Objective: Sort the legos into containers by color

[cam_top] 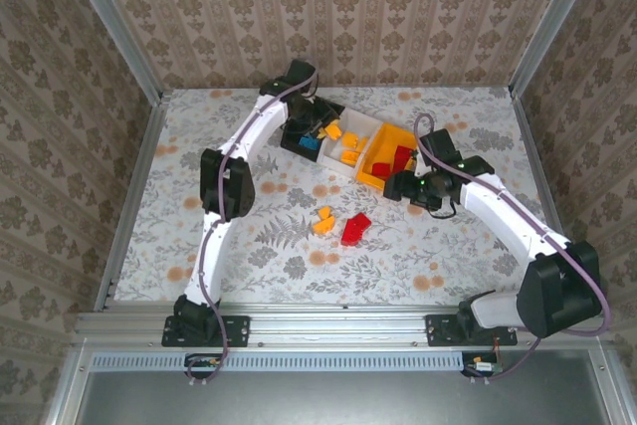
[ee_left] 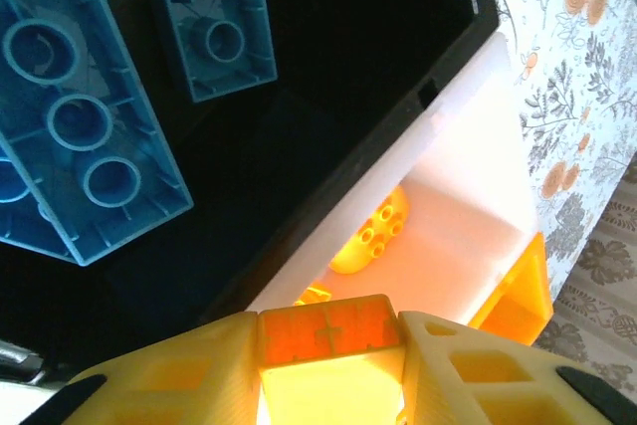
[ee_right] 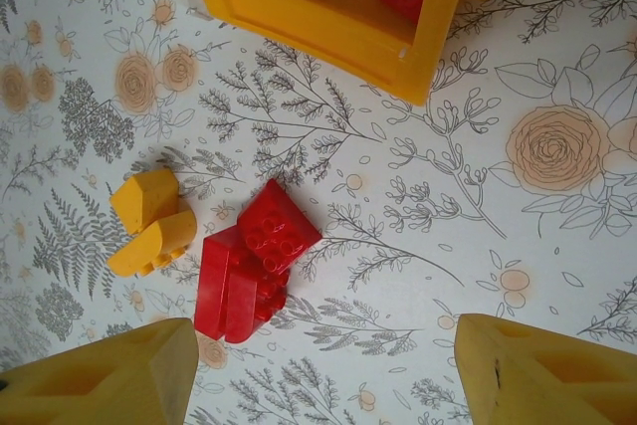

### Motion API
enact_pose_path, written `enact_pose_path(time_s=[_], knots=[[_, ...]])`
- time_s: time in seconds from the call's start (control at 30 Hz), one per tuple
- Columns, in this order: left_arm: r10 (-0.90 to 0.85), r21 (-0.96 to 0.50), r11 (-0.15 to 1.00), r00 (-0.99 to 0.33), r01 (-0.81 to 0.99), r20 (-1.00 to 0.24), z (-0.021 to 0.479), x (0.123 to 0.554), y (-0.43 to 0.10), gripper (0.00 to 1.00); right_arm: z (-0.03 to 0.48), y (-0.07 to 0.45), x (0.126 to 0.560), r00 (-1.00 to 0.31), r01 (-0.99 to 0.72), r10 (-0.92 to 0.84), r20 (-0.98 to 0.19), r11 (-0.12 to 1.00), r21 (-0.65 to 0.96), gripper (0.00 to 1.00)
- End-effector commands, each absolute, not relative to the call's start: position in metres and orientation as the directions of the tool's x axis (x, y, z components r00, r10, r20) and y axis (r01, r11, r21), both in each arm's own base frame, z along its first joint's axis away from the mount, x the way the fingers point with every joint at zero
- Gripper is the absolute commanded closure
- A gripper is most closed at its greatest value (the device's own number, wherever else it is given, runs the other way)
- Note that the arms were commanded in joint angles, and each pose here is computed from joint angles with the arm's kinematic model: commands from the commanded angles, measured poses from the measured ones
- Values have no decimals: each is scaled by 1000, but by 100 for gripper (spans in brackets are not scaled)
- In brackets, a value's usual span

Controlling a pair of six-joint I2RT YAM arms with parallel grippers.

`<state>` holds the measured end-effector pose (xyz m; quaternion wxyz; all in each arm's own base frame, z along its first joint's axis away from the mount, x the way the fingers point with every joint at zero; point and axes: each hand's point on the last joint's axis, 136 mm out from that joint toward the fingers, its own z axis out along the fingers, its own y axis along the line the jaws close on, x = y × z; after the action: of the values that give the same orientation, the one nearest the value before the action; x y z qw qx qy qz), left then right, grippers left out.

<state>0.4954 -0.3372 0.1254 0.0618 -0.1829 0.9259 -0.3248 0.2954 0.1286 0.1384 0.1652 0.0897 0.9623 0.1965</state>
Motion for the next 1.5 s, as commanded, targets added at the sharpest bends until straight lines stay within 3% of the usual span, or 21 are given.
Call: enact_pose_path(time_s=[0.0, 0.33, 0.53, 0.83, 1.17, 1.47], knots=[[-372, -624, 716, -927, -314, 40, 123, 489, -347, 58, 135, 119, 286, -931, 133, 245, -272, 919, 372, 30], [-354, -640, 717, -935, -277, 8, 136, 490, -347, 46, 135, 123, 292, -931, 132, 247, -269, 915, 382, 30], [-329, -658, 728, -940, -193, -89, 169, 493, -339, 42, 141, 133, 302, -937, 99, 222, -270, 909, 406, 30], [-169, -471, 882, -946, -20, -277, 206, 452, -273, 32, 127, 198, 313, -983, -101, -31, -179, 913, 395, 31], [-295, -402, 896, -929, -188, -222, 171, 385, -165, 29, 100, 266, 307, -952, -305, -298, -71, 898, 316, 30], [-355, -404, 879, -913, -254, -200, 167, 357, -129, 27, 69, 295, 308, -922, -378, -386, -21, 890, 255, 30]])
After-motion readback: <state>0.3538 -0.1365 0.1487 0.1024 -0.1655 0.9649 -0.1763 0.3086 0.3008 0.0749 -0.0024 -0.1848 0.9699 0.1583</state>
